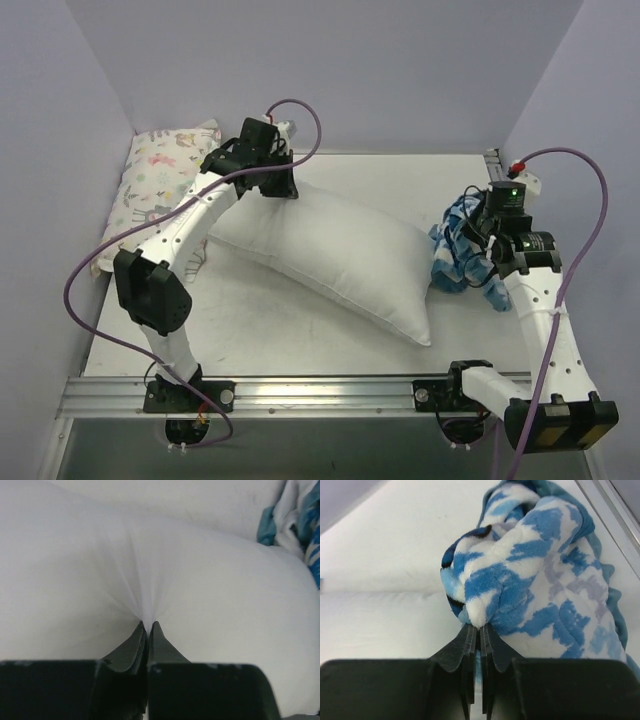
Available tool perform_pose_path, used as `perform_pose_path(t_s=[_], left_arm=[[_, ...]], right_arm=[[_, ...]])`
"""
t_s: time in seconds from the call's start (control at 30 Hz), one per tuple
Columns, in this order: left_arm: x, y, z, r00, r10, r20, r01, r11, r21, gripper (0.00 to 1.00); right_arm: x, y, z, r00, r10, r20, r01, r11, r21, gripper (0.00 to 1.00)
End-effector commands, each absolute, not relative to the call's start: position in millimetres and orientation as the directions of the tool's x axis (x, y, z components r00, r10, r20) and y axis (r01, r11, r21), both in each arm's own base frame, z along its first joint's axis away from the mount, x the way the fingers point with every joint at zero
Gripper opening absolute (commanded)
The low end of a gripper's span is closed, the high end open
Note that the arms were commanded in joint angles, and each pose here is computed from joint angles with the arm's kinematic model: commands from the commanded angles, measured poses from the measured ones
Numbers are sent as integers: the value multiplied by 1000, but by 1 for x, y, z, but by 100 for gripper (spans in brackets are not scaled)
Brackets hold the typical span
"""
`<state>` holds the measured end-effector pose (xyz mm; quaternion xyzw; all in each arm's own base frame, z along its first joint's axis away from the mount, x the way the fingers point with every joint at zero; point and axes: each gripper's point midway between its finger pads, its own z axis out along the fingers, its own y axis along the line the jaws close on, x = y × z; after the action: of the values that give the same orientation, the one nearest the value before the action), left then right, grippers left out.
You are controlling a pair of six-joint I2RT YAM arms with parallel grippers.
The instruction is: Remove the pillowcase from the pillow
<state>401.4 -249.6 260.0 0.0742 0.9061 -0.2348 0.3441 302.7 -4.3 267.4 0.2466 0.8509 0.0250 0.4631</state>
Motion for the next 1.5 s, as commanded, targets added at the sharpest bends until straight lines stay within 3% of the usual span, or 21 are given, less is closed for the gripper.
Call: perform_pose_path(t_s=[0.0, 0.07, 0.1, 0.13, 0.2, 0.23, 0.3, 0.33, 0.4, 0.63, 0.73, 0.93, 1.03, 1.47], left_arm=[[420, -259, 264, -691, 3, -723, 348, 878, -329, 4], [424, -263, 253, -698, 18, -716, 343, 886, -312, 11], [424, -263, 252, -698, 20, -716, 340, 889, -306, 22], [424, -262, 253, -691, 19, -722, 335, 894, -296, 30], [422, -262, 258, -676, 25, -736, 333, 902, -276, 44], [422, -259, 267, -655, 19, -755, 325, 910, -259, 56], [418, -258, 280, -633, 13, -774, 332, 908, -256, 64], [412, -256, 295, -610, 3, -792, 342, 903, -260, 67], [406, -250, 315, -571, -7, -821, 342, 907, -246, 71], [348, -232, 385, -426, -78, -901, 401, 877, -265, 79], [322, -229, 383, -401, -103, -910, 415, 865, -281, 80], [273, -204, 340, -387, -86, -918, 410, 876, -255, 81], [257, -188, 319, -382, -102, -919, 398, 879, -263, 81], [244, -180, 292, -407, -82, -910, 397, 881, -257, 81]], right_arm=[[302, -9, 226, -514, 409, -754, 434, 882, 183, 5], [298, -11, 216, -531, 400, -747, 438, 884, 162, 15], [294, -10, 209, -544, 393, -741, 435, 888, 151, 20], [291, -10, 210, -542, 387, -746, 428, 891, 150, 33], [287, -8, 214, -537, 382, -752, 411, 897, 163, 48], [284, -5, 222, -521, 382, -764, 394, 901, 182, 63], [279, -2, 231, -524, 366, -769, 374, 910, 178, 74], [277, -1, 237, -521, 357, -775, 364, 914, 177, 86], [271, 0, 252, -500, 335, -799, 343, 923, 173, 99], [258, 24, 283, -455, 325, -829, 207, 944, 256, 100], [257, 53, 291, -461, 307, -833, 100, 950, 294, 100], [251, 93, 284, -434, 249, -866, -42, 955, 295, 100], [250, 94, 266, -445, 242, -862, -33, 957, 287, 100], [244, 89, 244, -452, 227, -863, -26, 963, 267, 100]])
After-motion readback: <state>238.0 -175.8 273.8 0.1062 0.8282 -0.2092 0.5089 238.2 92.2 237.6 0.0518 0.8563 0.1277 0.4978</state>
